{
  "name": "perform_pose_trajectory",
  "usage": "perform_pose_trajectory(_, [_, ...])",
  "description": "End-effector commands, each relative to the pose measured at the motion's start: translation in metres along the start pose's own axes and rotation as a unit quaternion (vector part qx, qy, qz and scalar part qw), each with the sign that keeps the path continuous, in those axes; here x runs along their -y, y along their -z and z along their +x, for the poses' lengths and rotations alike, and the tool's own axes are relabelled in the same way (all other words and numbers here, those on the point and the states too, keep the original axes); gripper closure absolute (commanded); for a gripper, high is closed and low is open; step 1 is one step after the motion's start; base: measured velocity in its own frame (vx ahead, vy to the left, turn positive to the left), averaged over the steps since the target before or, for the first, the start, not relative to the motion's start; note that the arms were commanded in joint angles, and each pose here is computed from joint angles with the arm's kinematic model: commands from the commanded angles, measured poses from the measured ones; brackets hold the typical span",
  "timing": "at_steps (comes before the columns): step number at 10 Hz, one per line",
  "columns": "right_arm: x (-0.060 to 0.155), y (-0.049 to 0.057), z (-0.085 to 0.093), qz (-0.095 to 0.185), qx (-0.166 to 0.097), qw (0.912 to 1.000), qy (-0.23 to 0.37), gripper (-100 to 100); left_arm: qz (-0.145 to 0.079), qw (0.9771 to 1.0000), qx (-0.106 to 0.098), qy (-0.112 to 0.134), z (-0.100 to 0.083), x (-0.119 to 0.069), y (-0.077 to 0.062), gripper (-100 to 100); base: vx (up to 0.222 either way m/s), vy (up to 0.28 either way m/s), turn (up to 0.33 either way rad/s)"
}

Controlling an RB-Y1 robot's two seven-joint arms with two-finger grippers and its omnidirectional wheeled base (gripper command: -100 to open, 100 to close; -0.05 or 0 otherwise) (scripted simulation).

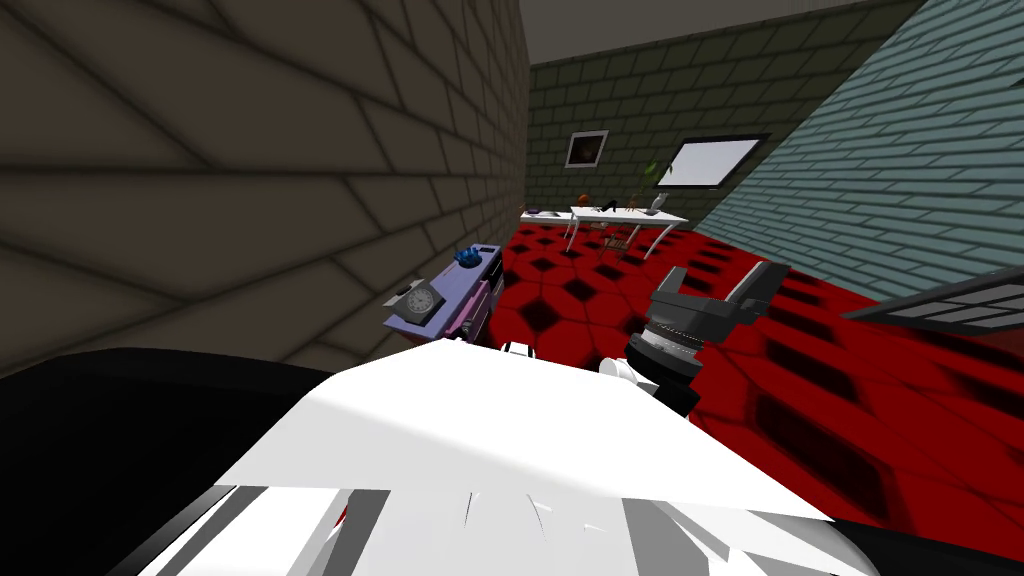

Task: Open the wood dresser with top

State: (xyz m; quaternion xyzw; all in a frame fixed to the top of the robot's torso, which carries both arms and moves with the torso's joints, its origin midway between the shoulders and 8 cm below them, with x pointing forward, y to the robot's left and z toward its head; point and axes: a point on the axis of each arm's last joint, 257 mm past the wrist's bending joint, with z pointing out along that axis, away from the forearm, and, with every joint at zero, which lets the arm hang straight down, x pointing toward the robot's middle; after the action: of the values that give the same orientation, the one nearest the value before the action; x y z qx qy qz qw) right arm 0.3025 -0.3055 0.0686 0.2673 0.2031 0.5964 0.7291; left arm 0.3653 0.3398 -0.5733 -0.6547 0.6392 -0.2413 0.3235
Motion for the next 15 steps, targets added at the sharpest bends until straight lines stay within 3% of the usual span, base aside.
perform_pose_trajectory(1, [0.0,0.0,0.0,0.0,0.0,1.0,0.0,0,-0.028,0.9995,-0.011,0.009,0.028,0.003,-0.015,100,-0.156,-0.008,-0.016])
perform_pose_trajectory(3, [0.0,0.0,0.0,0.0,0.0,1.0,0.0,0,-0.015,0.9998,-0.016,0.005,0.035,0.03,-0.026,100,-0.06,-0.004,0.0])
perform_pose_trajectory(4, [0.0,0.0,0.0,0.0,0.0,1.0,0.0,0,-0.034,0.999,-0.022,0.017,0.055,0.026,-0.03,100,-0.133,0.004,0.038])
perform_pose_trajectory(6, [0.0,0.0,0.0,0.0,0.0,1.0,0.0,0,-0.002,0.9995,-0.028,0.014,0.063,0.07,-0.039,100,-0.117,0.0,-0.01])
perform_pose_trajectory(7, [0.0,0.0,0.0,0.0,0.0,1.0,0.0,0,-0.001,0.9995,-0.031,0.011,0.067,0.079,-0.043,100,-0.036,0.005,0.038])
perform_pose_trajectory(8, [0.0,0.0,0.0,0.0,0.0,1.0,0.0,0,-0.021,0.9993,-0.031,0.008,0.068,0.066,-0.044,100,-0.012,0.005,0.005])
perform_pose_trajectory(9, [0.0,0.0,0.0,0.0,0.0,1.0,0.0,0,-0.038,0.9982,-0.043,0.018,0.094,0.066,-0.046,100,-0.124,-0.004,0.011])
perform_pose_trajectory(10, [0.0,0.0,0.0,0.0,0.0,1.0,0.0,0,-0.035,0.9982,-0.046,0.015,0.099,0.077,-0.049,100,-0.146,-0.004,-0.016])
perform_pose_trajectory(11, [0.0,0.0,0.0,0.0,0.0,1.0,0.0,0,-0.018,0.9984,-0.053,0.008,0.108,0.106,-0.054,100,-0.077,-0.006,-0.022])
perform_pose_trajectory(12, [0.0,0.0,0.0,0.0,0.0,1.0,0.0,0,-0.012,0.9987,-0.047,0.013,0.1,0.116,-0.055,-100,-0.076,-0.016,0.016])
perform_pose_trajectory(15, [0.0,0.0,0.0,0.0,0.0,1.0,0.0,0,-0.012,0.9988,-0.047,0.01,0.099,0.142,-0.059,-100,-0.072,-0.007,0.013])
